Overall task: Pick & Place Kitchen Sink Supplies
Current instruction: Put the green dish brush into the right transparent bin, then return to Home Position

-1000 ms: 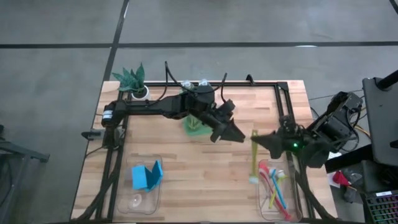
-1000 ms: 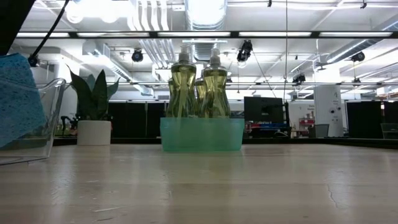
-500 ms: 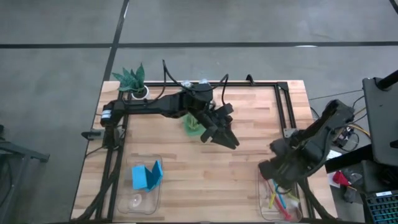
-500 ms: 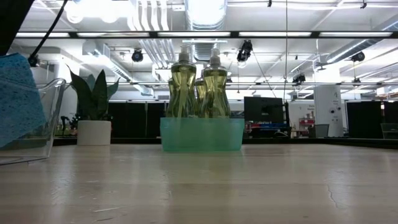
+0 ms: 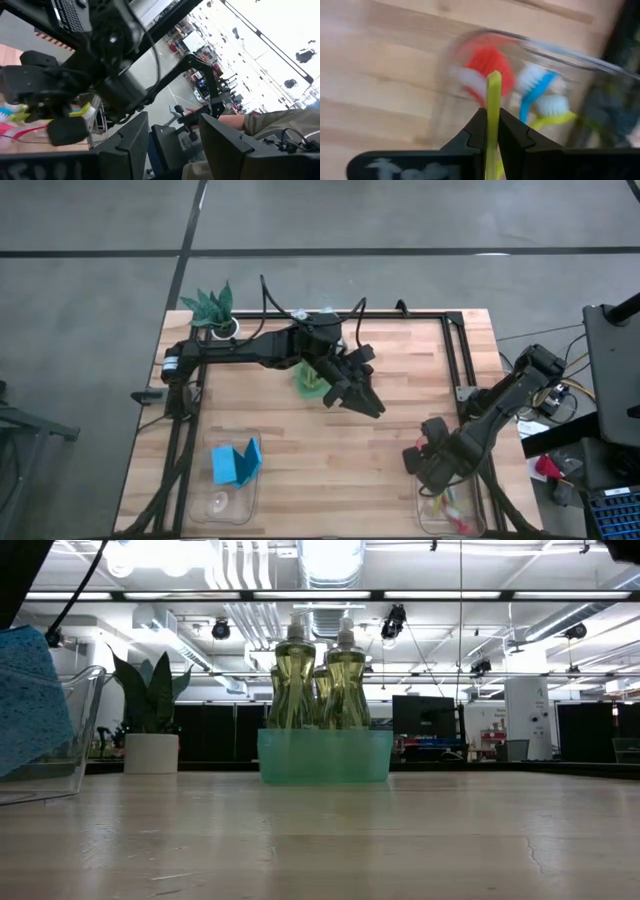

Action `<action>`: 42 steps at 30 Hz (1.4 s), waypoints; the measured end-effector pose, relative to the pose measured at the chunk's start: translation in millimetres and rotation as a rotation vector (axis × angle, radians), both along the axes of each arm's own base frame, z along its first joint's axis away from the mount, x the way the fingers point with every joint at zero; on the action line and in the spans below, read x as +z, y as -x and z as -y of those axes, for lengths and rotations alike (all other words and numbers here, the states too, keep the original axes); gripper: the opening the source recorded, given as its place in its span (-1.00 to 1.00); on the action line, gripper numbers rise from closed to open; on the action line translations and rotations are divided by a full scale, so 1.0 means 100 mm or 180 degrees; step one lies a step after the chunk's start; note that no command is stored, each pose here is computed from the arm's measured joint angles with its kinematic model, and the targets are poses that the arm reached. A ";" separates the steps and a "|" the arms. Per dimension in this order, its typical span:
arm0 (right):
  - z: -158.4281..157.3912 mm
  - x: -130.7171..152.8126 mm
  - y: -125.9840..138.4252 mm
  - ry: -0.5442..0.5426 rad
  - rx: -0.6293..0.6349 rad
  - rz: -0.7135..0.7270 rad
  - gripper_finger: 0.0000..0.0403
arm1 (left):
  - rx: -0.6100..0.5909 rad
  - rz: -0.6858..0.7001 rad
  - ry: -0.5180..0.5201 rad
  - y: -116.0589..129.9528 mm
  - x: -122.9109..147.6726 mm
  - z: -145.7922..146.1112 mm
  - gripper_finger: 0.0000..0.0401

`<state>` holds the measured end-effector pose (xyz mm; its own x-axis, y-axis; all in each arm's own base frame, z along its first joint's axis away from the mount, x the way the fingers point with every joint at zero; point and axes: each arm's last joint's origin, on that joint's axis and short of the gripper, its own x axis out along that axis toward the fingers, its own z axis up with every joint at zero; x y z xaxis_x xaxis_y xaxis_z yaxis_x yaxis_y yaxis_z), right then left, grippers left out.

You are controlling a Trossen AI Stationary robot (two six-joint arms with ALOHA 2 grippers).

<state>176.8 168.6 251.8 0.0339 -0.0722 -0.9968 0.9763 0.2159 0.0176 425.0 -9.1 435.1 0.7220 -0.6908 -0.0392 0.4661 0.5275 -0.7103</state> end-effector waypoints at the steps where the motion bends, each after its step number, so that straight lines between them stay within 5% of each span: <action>1: 0.01 -0.05 0.02 -0.0016 -0.0067 -0.0089 -0.86 | 0.0006 0.0002 -0.0001 0.00 0.00 0.00 -0.16; 6: 0.03 -0.18 0.08 -0.0155 -0.0081 -0.0276 -0.73 | 0.0009 -0.0016 0.0017 0.00 0.00 0.00 -0.16; 12: 0.03 -0.12 0.07 -0.0303 -0.0022 -0.0120 -0.34 | -0.0007 -0.0019 0.0024 0.00 0.00 -0.01 -0.16; 17: 0.00 0.17 -0.02 -0.0156 0.0264 0.0538 -0.17 | -0.0068 0.0023 -0.0138 0.09 0.04 0.00 -0.23; 20: -0.01 0.33 -0.13 0.0238 0.0429 0.1261 -0.29 | 0.0187 -0.0069 -0.0478 0.18 0.03 0.02 -0.44; 24: -0.01 0.43 -0.20 0.0638 0.0792 0.1771 -0.73 | 0.0578 -0.0252 -0.1089 0.33 -0.01 0.05 -0.90; 26: 0.00 0.46 -0.20 0.0915 0.1057 0.1997 -0.89 | 0.0600 -0.0259 -0.1298 0.40 -0.01 0.06 -0.95; 33: 0.13 0.58 -0.07 0.1922 0.1533 0.2755 -0.96 | 0.0849 0.0110 -0.1417 0.75 -0.09 0.06 -0.99; 39: 0.33 0.58 0.05 0.1997 0.1604 0.3333 -0.96 | 0.1427 0.0539 -0.1270 1.30 -0.43 -0.01 -1.00; 42: 0.40 0.59 0.13 0.1800 0.2069 0.3581 -0.96 | 0.1433 0.0521 -0.1448 1.62 -0.67 -0.04 -1.00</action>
<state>163.3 128.2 310.4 0.9597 -0.1107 -0.2581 0.2246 0.8543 0.4687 263.3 -5.1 368.2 0.9579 -0.2603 -0.1211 0.2128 0.9268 -0.3094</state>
